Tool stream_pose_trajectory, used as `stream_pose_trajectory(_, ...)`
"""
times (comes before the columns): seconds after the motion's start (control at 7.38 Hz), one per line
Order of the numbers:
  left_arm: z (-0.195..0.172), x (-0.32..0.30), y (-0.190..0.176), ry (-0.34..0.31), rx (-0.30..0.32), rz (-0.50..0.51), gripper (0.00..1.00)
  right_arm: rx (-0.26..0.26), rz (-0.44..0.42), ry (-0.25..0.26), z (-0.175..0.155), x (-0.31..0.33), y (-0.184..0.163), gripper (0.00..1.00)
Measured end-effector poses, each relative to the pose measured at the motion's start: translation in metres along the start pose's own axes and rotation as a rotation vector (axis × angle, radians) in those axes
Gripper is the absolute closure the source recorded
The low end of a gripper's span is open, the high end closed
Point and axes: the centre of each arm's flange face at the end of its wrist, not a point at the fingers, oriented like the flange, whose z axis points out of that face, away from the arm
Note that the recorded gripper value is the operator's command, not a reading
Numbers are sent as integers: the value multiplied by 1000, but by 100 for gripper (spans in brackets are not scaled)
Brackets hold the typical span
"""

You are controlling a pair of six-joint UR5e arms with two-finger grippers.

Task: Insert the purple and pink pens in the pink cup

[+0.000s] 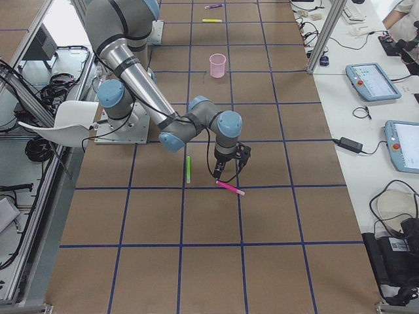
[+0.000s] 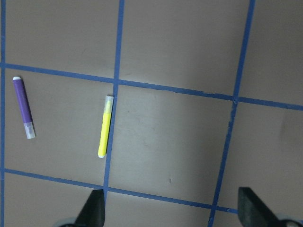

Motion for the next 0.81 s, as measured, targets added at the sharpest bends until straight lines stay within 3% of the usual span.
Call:
stream_pose_trajectory(0.14, 18, -38, -19, 4, -8, -49, 0, -10, 11, -10, 17, 12, -10, 6)
stream_pose_trajectory(0.54, 78, -121, -60, 10, -11, -69, 0, -40, 16, -18, 43, 21, -17, 15)
stream_pose_trajectory(0.81, 125, -156, -73, 17, -34, -86, 0, -57, 14, -25, 55, 22, -19, 34)
